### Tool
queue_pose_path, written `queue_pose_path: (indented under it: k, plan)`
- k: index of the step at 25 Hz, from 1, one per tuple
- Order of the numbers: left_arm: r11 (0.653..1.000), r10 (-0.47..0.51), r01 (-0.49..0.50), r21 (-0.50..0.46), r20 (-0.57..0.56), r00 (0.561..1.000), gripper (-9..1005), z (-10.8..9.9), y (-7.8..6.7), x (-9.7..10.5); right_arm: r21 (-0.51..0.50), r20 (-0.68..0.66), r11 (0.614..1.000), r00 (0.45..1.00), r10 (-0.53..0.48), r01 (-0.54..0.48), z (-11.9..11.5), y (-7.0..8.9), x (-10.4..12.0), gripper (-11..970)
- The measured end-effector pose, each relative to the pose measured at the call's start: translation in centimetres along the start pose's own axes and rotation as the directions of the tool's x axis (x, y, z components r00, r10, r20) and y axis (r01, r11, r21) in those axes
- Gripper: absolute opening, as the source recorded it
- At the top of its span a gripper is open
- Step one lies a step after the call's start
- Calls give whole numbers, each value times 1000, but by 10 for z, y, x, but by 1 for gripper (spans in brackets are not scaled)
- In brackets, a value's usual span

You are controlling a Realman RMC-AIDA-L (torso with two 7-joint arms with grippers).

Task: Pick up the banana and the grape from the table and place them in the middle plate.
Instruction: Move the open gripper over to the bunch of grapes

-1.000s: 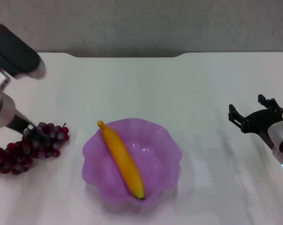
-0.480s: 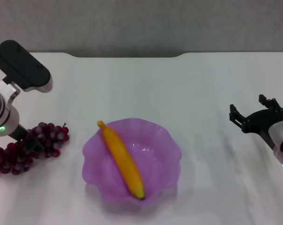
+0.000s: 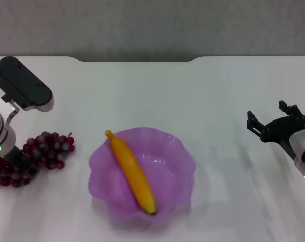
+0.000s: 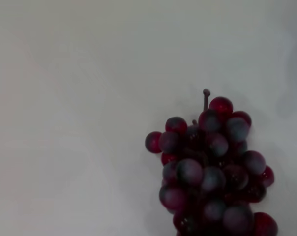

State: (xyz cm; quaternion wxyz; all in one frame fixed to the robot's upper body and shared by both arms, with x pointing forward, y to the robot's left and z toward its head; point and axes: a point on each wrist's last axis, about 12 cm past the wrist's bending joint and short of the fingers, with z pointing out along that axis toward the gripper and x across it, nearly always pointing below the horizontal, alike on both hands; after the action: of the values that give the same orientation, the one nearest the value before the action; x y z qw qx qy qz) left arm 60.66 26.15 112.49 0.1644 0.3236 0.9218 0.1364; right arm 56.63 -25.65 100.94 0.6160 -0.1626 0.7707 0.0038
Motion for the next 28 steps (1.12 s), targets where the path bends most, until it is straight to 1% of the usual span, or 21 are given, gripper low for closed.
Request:
queue_pose_path:
  k: [8,13,18,23,28]
  plan:
    - [1000,-9,9,-5,6,1000,792,-1,0,-1,-1,2,1000,1000,-1,1,1,0,-1,888]
    - [1000,-16,17,-9,15,1000,584,-1,0,-2,-1,2,1000,1000,-1,1,1,0,-1,888]
    - [999,-33,34,-23,41,999,425,1,0,-3,0,1,1000,1000,-2,2,1,0,-1,888]
    - [997,-39,44,-67,80,996,378,4,-3,-2,3,-2,1000,1000,-1,1,0,-1,1,889]
    - [991,-69,84,-109,129,989,350,5,-3,3,4,-2,1000,1000,-1,1,-1,-2,1,888]
